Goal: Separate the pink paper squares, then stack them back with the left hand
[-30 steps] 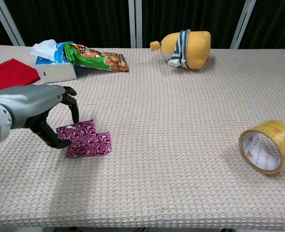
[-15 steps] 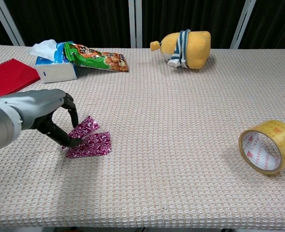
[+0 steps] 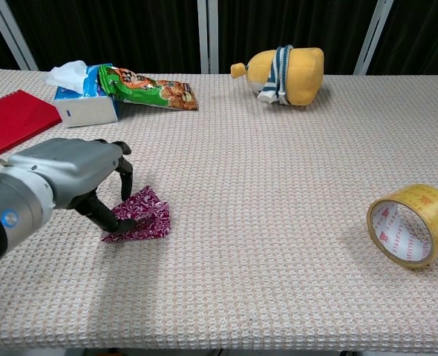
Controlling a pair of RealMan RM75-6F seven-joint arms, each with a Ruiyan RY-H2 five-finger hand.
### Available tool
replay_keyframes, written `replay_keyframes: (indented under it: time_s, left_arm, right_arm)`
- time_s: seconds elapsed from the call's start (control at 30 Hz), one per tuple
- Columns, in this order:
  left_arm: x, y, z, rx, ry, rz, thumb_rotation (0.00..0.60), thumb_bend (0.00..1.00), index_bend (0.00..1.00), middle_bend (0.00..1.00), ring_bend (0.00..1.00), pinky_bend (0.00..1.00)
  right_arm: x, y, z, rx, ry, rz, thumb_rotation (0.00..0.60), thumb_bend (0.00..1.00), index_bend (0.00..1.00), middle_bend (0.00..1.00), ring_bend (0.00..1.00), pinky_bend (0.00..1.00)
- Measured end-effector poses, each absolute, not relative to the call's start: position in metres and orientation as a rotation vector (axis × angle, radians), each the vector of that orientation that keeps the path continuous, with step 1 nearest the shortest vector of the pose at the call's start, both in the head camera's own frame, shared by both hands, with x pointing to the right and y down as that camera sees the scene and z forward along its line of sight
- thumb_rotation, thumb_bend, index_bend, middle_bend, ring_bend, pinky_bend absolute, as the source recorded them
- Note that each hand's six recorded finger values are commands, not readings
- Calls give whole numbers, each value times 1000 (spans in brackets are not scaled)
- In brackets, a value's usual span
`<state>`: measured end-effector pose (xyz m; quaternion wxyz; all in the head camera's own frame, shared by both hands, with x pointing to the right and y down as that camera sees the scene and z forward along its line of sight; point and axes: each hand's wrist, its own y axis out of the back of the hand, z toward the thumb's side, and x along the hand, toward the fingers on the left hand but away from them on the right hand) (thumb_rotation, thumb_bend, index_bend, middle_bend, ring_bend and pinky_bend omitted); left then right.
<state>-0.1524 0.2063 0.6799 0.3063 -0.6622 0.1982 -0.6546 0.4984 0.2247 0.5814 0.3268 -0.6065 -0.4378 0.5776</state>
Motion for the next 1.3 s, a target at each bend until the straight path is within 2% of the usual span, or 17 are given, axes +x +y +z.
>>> replay_keyframes:
  time_s: [0.67, 0.9, 1.3]
  left_arm:
    - [-146, 207, 686, -1718, 389, -1649, 491, 263, 467, 43, 0, 147]
    - [-148, 208, 689, -1708, 374, -1659, 487, 263, 355, 43, 0, 146]
    - [-149, 212, 688, -1724, 355, -1683, 488, 263, 259, 43, 0, 146]
  right_arm:
    - [500, 225, 581, -1581, -1143, 1522, 600, 526, 0, 0, 0, 0]
    - [501, 225, 581, -1578, -1146, 1523, 600, 526, 0, 0, 0, 0]
    - [500, 224, 579, -1576, -1144, 1519, 600, 526, 0, 0, 0, 0]
